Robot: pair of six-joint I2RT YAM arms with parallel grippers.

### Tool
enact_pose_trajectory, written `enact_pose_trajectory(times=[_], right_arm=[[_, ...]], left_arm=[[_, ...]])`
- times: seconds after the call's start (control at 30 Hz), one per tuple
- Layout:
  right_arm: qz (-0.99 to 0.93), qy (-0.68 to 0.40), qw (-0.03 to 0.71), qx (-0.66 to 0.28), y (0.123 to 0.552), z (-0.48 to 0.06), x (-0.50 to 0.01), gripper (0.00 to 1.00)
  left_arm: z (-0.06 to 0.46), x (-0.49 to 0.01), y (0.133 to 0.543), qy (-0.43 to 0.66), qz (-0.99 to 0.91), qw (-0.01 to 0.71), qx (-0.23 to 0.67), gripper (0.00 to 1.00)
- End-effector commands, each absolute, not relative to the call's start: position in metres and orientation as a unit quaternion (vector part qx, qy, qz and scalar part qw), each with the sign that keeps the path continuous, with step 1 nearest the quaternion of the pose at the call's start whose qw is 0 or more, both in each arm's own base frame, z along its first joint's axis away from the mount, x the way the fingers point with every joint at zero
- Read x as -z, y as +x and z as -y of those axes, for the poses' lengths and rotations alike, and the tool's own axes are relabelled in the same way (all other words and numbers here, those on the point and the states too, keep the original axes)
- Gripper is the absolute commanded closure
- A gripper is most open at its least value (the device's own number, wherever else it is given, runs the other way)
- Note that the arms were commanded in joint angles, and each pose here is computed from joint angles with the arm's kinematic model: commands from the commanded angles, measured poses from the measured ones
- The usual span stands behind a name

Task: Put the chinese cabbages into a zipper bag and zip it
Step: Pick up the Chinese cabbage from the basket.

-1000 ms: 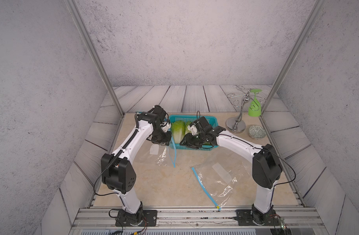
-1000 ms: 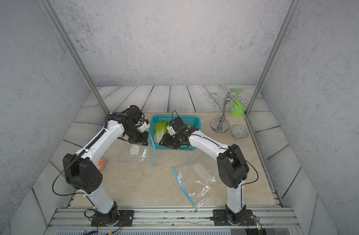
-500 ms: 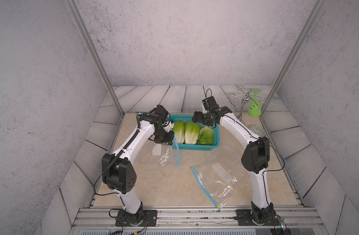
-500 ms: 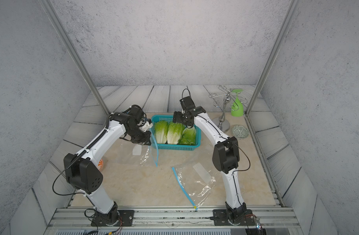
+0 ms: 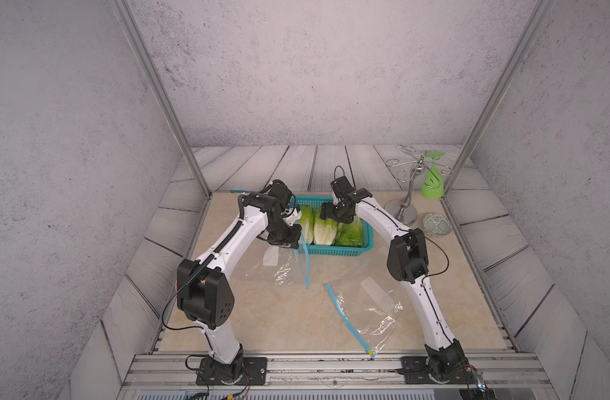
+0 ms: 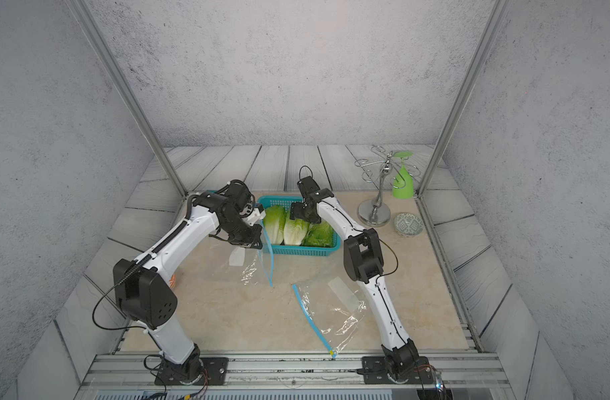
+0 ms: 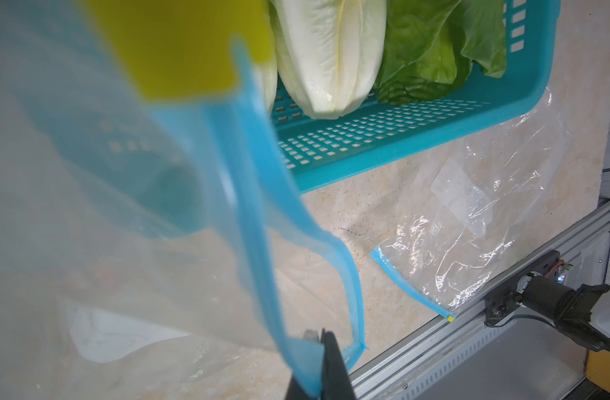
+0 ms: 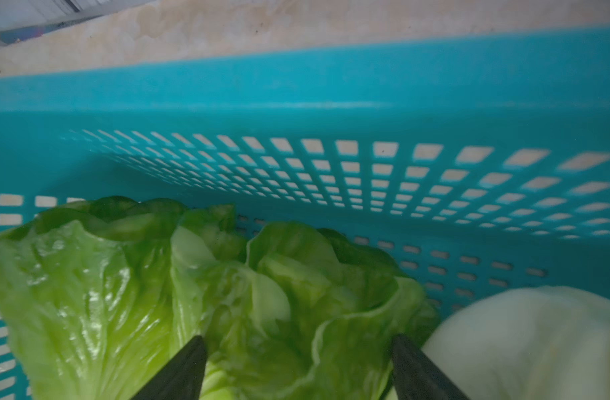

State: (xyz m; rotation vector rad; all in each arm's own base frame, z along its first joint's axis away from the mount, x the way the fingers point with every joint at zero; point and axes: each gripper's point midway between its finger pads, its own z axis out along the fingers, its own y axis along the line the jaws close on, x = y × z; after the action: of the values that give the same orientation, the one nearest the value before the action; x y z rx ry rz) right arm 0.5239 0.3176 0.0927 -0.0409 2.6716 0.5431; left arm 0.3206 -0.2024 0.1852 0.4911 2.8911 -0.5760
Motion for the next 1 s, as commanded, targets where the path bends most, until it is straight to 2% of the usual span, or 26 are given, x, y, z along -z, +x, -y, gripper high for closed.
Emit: enact_pose_trajectory(times=[0.0,0.07,0.17,0.23,0.3,0.47,0.63,0.83,0.97], right_arm=[[-0.965,0.006,0.149,-0.214,0.514,-0.321,-0.056,0.21],[-0.963,0.012,0.145,-0.227,0.516,-0.32,-0.057,0.28],[-0.955,0.018,0.152,-0.255,0.52,-0.321,-0.072,0.47],[-0.944,0.02,0.171,-0.28,0.524,-0.324,-0.092,0.63],[-0.933,0.016,0.196,-0.303,0.528,-0.326,-0.114,0.72],[-0.899,0.008,0.274,-0.342,0.532,-0.323,-0.18,0.8],[-0.843,0.021,0.368,-0.392,0.528,-0.311,-0.247,0.84],[-0.775,0.052,0.455,-0.435,0.508,-0.288,-0.299,0.85],[-0.731,0.098,0.494,-0.461,0.488,-0.266,-0.314,0.85]], left_arm=[[0.206,-0.189,0.321,0.17,-0.963,0.078,0.195,1.0],[0.207,-0.19,0.322,0.17,-0.962,0.08,0.196,1.0],[0.208,-0.192,0.323,0.17,-0.962,0.081,0.198,1.0],[0.208,-0.192,0.324,0.17,-0.962,0.083,0.198,1.0],[0.208,-0.194,0.325,0.17,-0.962,0.085,0.197,1.0],[0.207,-0.201,0.332,0.169,-0.961,0.093,0.196,1.0],[0.208,-0.204,0.336,0.166,-0.961,0.096,0.199,1.0],[0.213,-0.209,0.346,0.152,-0.956,0.104,0.23,1.0],[0.219,-0.205,0.359,0.145,-0.953,0.105,0.245,1.0]])
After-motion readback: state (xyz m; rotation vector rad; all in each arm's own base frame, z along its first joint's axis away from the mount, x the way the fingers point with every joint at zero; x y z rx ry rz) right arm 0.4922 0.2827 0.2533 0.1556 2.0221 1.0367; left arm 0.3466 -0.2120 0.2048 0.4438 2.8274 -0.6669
